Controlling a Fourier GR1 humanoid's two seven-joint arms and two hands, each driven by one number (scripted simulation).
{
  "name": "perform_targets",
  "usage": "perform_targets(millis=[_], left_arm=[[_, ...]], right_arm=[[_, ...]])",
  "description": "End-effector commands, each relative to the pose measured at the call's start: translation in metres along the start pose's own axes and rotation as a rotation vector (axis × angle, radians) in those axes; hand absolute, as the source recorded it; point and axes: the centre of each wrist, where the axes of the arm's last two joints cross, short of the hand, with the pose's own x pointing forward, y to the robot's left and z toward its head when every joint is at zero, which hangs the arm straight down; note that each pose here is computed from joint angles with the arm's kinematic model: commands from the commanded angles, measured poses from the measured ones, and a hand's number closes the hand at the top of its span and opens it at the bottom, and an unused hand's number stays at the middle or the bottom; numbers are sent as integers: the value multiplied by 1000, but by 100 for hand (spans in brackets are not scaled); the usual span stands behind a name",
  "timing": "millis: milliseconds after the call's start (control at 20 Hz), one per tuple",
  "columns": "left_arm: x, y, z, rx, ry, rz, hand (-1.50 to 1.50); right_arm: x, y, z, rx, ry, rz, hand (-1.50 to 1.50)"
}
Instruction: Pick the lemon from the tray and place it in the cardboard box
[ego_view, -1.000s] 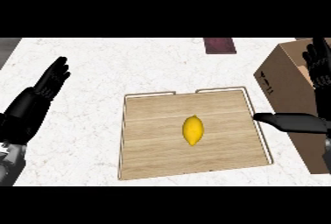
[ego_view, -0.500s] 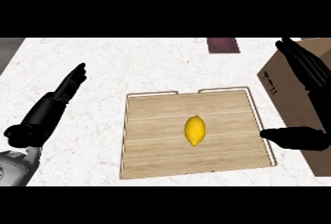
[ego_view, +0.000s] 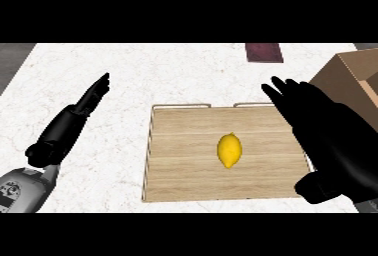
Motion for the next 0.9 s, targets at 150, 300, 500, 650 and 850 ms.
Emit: perform_targets(millis=[150,300,500,650,850], left_arm=[[-3,2,-7,-17,-2,2,0],[-8,-9,2,-42,-25,13,0],[-16,-3,-6,-2,-4,7,0],[-22,4,2,1,19,7,0],[-21,6,0,12,11,2,0]], right_arm=[[58,13,-24,217,72,223,-150],[82,24,-41,232,121,252,-150],[109,37,-57,303,145,277,-150],[134,41,-60,327,161,261,-150],[150,56,-66,373,193,273,-150]])
